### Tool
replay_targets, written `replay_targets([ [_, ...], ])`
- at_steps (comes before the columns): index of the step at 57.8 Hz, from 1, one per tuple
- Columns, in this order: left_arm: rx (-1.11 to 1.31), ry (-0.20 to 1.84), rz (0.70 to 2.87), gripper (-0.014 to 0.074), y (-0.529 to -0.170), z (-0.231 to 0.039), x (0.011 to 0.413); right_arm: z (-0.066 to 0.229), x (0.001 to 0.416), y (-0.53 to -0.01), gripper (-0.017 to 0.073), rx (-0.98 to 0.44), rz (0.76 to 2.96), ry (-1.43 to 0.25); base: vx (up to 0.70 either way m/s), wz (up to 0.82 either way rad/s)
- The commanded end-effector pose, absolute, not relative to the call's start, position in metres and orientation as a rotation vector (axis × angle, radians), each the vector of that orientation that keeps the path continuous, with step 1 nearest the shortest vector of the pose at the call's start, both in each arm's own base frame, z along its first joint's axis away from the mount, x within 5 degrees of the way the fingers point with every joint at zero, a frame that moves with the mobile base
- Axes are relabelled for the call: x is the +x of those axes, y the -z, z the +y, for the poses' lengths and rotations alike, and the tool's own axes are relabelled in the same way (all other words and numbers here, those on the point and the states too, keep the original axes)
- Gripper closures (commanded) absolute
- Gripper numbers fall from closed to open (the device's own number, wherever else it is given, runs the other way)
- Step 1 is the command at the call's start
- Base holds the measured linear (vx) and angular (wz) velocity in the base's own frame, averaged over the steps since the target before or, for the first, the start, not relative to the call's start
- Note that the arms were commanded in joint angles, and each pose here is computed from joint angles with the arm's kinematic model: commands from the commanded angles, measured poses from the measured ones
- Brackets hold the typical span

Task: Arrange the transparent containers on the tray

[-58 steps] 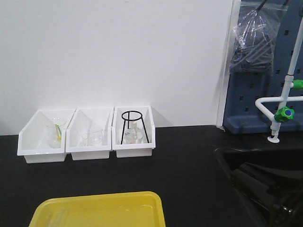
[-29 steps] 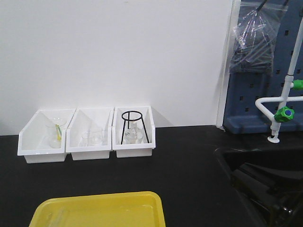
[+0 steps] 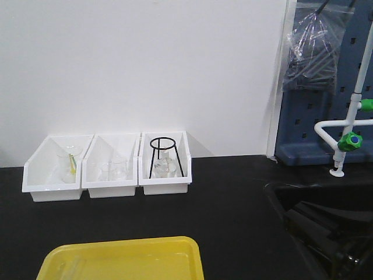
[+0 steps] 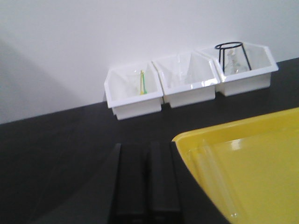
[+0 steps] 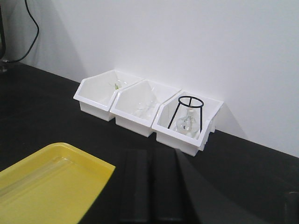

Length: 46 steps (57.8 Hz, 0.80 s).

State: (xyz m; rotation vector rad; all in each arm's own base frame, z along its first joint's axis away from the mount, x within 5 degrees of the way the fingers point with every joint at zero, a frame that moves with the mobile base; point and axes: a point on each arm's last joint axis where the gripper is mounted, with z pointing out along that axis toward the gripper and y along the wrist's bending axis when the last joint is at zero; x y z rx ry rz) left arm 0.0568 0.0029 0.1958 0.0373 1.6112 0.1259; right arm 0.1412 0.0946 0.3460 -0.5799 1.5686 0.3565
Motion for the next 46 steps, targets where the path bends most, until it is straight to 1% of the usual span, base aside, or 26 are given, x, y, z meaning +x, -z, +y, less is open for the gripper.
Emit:
replay_targets([
  [1, 0.002, -0.128, 1.533, 0.0596, -0.1904, 0.0044, 0.0564, 0.0943, 0.1396, -0.3650, 0.0571, -0.559, 1.449, -0.364, 0.00, 0.01],
  [4, 0.012, -0.121, 1.581, 0.0596, -0.1868, 0.0037, 0.0564, 0.0943, 0.1396, -0.3651, 0.0571, -0.559, 1.449, -0.364, 0.00, 0.00],
  [8, 0.022, -0.117, 1.593, 0.0596, -0.1857, 0.0032, 0.0564, 0.0943, 0.1396, -0.3648, 0.0571, -0.560, 1.452, -0.364, 0.00, -0.01],
  [46, 0.019, -0.119, 1.590, 0.0596, -0.1865, 0.0033, 0.0564, 0.0942, 0.1397, -0.3644, 0.0571, -0.561, 1.457, -0.362, 0.00, 0.00],
])
